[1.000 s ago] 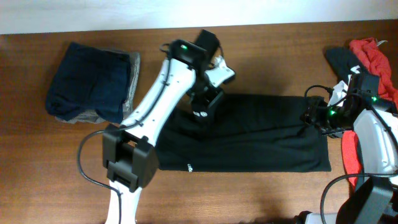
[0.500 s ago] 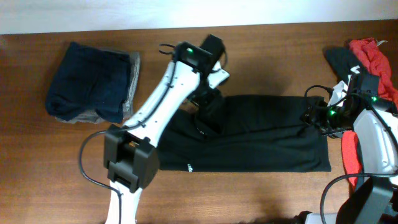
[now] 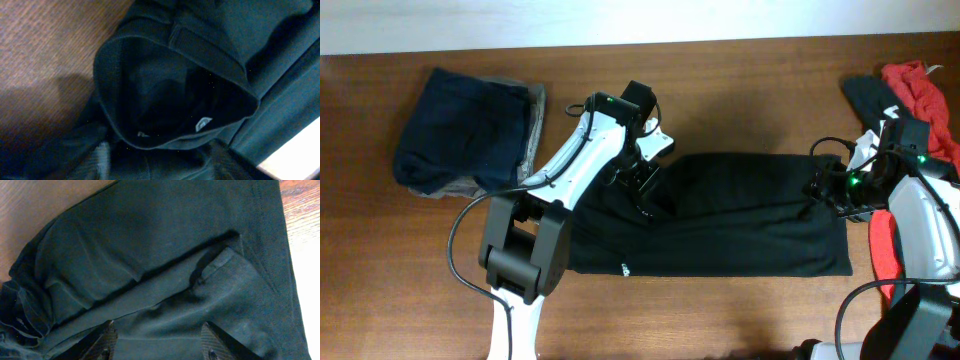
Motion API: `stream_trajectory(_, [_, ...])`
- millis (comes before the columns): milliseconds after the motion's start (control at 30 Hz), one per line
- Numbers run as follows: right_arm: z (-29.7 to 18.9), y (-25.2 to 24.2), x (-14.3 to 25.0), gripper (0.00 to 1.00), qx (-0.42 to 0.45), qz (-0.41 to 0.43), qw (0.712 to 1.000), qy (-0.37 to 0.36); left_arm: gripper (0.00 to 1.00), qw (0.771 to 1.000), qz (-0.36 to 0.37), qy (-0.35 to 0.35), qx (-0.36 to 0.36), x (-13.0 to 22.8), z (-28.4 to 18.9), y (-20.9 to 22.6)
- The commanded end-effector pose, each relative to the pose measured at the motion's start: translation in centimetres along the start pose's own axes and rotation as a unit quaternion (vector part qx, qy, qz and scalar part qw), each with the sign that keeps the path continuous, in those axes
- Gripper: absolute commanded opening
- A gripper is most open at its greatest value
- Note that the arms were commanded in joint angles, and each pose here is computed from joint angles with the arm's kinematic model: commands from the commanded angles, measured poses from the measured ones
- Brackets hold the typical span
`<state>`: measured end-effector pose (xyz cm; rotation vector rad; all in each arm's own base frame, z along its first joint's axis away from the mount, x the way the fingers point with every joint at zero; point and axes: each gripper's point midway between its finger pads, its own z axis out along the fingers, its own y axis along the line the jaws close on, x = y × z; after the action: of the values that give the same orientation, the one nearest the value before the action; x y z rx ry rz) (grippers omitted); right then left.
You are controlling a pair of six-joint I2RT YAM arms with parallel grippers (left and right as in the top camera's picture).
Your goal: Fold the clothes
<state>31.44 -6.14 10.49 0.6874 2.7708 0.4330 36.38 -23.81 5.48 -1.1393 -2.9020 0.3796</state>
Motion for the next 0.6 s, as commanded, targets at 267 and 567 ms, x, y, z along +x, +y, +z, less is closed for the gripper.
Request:
stream_trajectory(267, [-0.3, 0.1, -0.1, 0.59, 0.005, 0.0, 1.0, -0.004, 0.45, 0.999, 0.01, 0.04, 0.023, 1.1, 3.4, 0.3])
stream_trajectory(567, [-0.3, 0.1, -0.1, 0.59, 0.005, 0.0, 1.0, -0.004, 0.01, 1.0, -0.001, 0.024, 0.017, -0.3, 1.4, 0.1])
